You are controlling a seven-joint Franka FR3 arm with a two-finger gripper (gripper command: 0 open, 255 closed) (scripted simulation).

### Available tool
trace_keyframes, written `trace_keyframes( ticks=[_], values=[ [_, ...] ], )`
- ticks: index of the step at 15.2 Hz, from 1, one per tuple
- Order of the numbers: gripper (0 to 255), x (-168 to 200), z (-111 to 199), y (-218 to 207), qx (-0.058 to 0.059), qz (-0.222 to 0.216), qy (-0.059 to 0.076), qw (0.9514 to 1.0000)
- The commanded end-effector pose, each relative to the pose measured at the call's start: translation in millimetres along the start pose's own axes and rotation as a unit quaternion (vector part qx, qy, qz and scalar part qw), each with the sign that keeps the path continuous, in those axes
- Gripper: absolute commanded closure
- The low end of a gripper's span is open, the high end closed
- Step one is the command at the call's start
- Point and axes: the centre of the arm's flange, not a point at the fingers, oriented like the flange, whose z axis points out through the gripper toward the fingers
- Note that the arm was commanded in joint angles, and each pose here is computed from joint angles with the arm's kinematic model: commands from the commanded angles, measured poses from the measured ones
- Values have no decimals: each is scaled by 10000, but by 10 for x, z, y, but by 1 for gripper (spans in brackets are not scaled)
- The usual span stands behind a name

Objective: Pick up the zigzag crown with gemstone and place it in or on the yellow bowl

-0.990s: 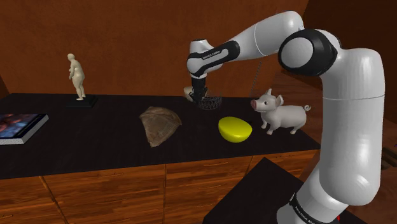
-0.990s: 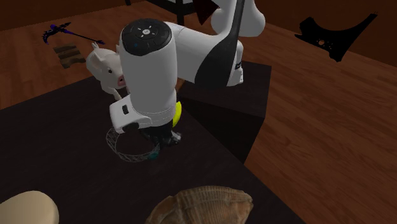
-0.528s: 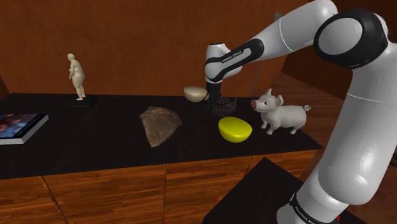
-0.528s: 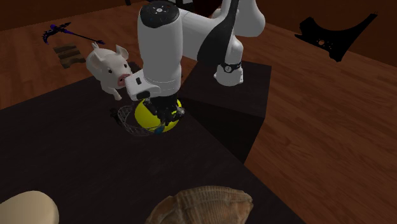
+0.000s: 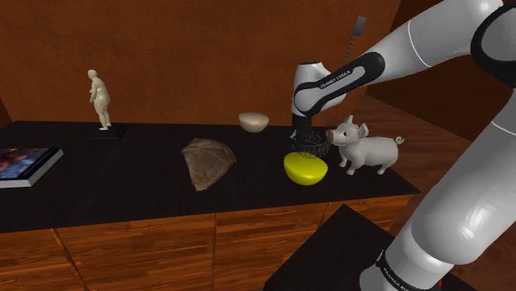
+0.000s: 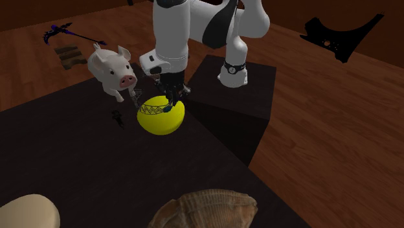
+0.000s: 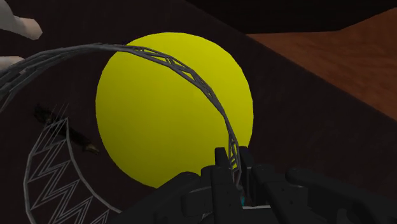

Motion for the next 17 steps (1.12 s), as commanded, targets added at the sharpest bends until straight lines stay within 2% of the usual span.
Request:
trace_keyframes(
  ticks=[1,12,17],
  values=[
    [255,-155,66,61,4,-3,3,10000],
    [255,-132,640,-25,4,-3,3,10000],
    [255,-131,671,-30,4,-3,3,10000]
  ],
)
